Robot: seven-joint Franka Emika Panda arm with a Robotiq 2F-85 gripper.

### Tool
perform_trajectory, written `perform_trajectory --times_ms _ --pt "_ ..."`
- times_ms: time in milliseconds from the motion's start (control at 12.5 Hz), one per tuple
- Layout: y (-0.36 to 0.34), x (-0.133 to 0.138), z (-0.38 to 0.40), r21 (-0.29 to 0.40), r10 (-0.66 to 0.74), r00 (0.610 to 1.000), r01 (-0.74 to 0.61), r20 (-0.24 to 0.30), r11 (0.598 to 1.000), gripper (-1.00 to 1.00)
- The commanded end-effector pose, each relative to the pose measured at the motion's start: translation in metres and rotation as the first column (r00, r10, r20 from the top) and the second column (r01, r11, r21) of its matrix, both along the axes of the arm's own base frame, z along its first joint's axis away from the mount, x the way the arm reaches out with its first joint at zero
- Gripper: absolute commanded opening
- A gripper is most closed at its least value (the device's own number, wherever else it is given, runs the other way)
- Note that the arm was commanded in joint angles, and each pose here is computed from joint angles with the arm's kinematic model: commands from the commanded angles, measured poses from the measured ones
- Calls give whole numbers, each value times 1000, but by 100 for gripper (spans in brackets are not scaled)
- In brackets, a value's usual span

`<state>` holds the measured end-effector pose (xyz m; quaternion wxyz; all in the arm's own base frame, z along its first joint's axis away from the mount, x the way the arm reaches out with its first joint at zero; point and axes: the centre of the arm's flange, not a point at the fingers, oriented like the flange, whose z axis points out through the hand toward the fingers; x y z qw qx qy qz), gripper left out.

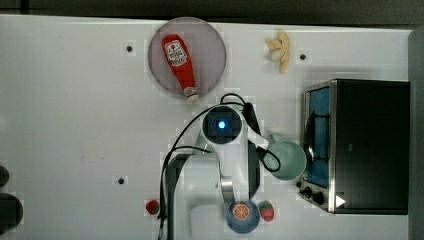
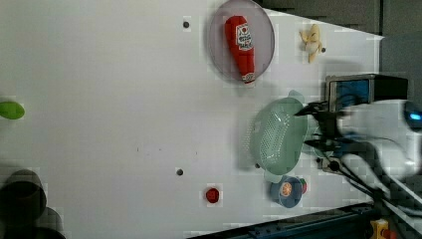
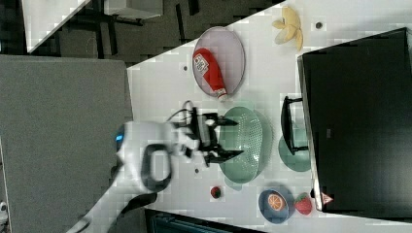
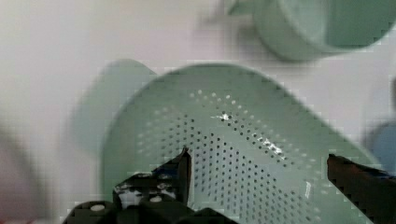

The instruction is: Drag strainer left to right.

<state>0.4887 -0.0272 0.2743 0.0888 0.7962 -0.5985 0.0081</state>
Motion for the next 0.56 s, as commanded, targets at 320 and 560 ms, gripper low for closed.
perform_trajectory --times_ms 320,560 --pt "13 -45 221 140 372 924 -382 95 914 100" --pt "13 -64 296 155 395 916 -401 70 903 100"
